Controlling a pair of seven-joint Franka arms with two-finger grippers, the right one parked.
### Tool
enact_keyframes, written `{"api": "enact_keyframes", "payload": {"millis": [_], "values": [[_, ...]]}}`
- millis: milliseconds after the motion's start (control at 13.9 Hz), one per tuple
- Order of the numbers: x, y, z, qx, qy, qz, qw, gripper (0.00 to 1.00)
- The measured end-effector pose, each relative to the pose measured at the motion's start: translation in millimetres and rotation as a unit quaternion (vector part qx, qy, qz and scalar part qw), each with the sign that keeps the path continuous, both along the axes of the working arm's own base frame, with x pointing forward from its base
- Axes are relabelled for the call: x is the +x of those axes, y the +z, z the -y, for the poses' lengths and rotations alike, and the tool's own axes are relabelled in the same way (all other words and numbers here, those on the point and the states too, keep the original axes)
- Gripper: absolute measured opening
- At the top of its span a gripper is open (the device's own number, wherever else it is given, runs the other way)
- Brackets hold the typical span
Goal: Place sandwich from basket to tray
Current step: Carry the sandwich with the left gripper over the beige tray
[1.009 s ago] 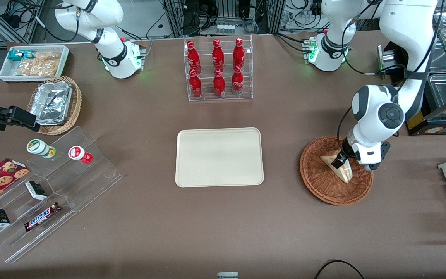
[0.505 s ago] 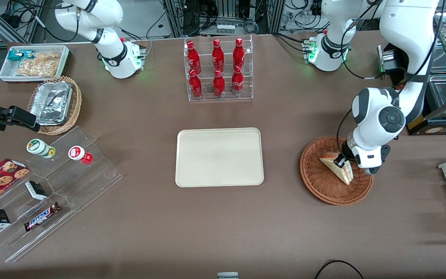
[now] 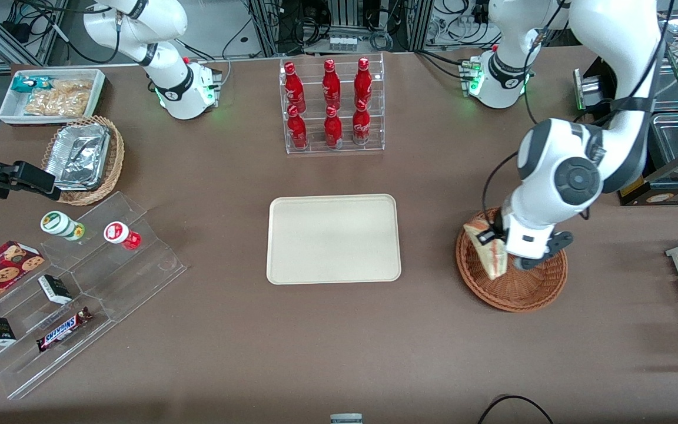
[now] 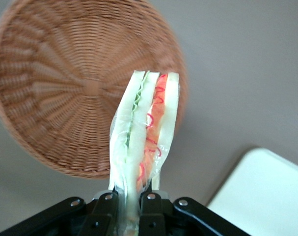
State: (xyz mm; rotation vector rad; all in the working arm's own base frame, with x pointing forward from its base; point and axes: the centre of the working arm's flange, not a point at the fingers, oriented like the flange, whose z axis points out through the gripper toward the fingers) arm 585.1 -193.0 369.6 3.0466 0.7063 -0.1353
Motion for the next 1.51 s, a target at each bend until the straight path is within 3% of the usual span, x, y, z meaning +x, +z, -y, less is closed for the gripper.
{"api": "enact_keyframes", "payload": {"millis": [216,505,1009,1369,1514], "values": [[-4.1,-6.6,68.0,-0.009,-0.055,0.003,0.9984,0.15],[-19.9,-41.6,169.1,-0.019,-0.111,-0.01,0.9936,0.15],[-66.9,-81.0,299.6,-0.029,-0.14,-0.018,0.9896,0.15],[-76.2,-106.7,336.5,-0.007,-0.127,0.001,0.9918,0.15],[-76.9,-118.9,343.4,-0.012,-0.123,0.009,0.9922,0.15]]}}
